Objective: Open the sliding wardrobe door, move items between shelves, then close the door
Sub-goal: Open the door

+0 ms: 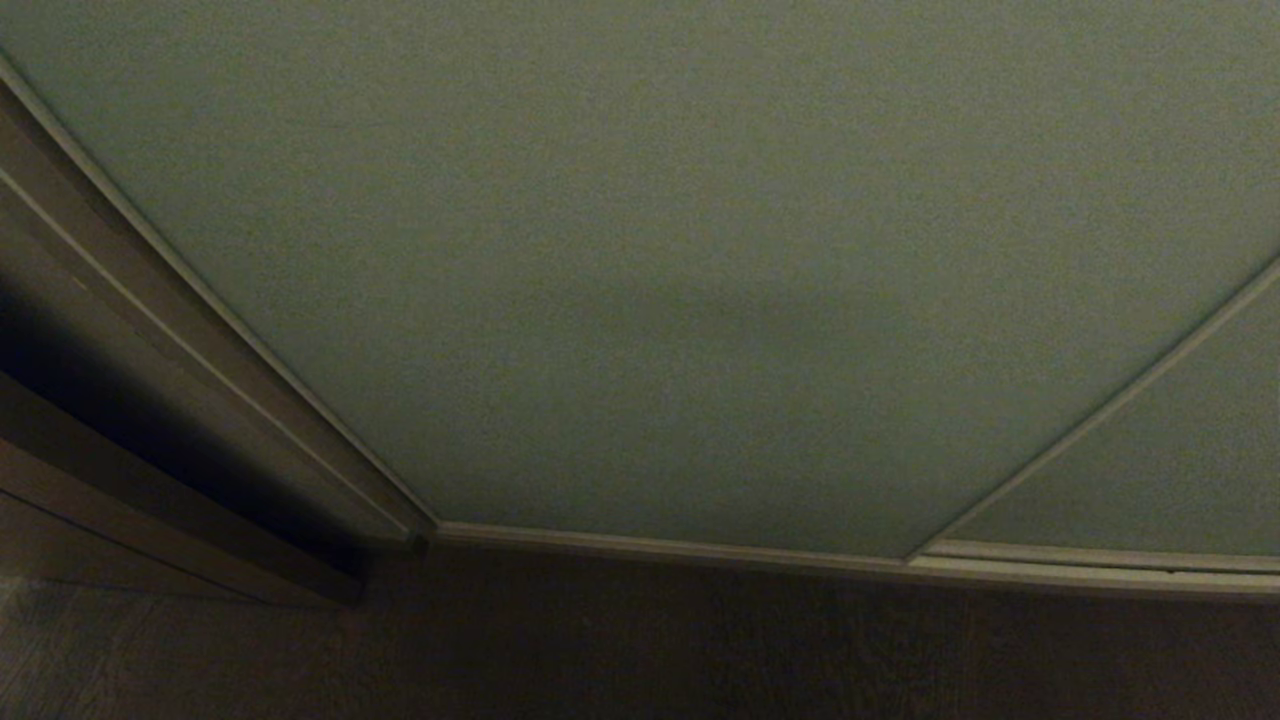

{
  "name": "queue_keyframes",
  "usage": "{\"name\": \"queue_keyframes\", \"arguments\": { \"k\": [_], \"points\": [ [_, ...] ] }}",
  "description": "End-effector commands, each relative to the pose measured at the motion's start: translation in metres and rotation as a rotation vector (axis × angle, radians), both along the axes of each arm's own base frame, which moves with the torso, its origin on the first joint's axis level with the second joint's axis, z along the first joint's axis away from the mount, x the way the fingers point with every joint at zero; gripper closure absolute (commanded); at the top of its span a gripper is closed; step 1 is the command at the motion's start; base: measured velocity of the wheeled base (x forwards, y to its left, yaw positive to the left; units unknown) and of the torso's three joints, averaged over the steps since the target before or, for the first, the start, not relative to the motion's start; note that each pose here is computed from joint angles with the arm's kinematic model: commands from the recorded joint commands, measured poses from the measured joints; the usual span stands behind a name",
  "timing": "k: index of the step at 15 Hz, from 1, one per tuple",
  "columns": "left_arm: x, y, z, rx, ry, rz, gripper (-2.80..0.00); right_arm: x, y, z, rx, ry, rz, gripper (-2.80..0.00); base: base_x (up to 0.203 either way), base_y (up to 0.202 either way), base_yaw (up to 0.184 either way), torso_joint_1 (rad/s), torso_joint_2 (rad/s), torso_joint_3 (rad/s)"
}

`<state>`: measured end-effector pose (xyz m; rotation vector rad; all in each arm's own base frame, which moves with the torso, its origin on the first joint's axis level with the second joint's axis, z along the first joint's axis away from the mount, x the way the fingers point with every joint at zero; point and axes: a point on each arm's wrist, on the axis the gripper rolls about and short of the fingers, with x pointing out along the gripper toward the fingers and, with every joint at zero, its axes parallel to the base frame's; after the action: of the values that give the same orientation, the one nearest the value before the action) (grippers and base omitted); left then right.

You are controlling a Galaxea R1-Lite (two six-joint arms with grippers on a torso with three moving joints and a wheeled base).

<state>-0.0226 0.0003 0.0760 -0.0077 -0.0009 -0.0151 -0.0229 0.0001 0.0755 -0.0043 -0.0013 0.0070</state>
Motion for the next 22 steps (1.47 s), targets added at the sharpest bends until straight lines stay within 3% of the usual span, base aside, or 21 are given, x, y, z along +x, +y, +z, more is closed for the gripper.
{"name": "queue_keyframes", "arguments": {
  "k": [1,17,22],
  "points": [
    [0.0,0.0,0.0,0.0,0.001,0.0,0.0,0.0,0.0,0.0,0.0,0.0,0.001,0.0,0.0,0.0,0.0,0.0,0.0,0.0],
    [0.0,0.0,0.0,0.01,-0.002,0.006,0.0,0.0,0.0,-0.001,0.0,-0.002,0.002,0.0,0.0,0.0,0.0,0.0,0.0,0.0],
    [-0.016,0.0,0.067,0.067,-0.169,0.01,0.0,0.0,0.0,-0.001,0.0,-0.002,0.002,0.0,0.0,0.0,0.0,0.0,0.0,0.0]
  ]
}}
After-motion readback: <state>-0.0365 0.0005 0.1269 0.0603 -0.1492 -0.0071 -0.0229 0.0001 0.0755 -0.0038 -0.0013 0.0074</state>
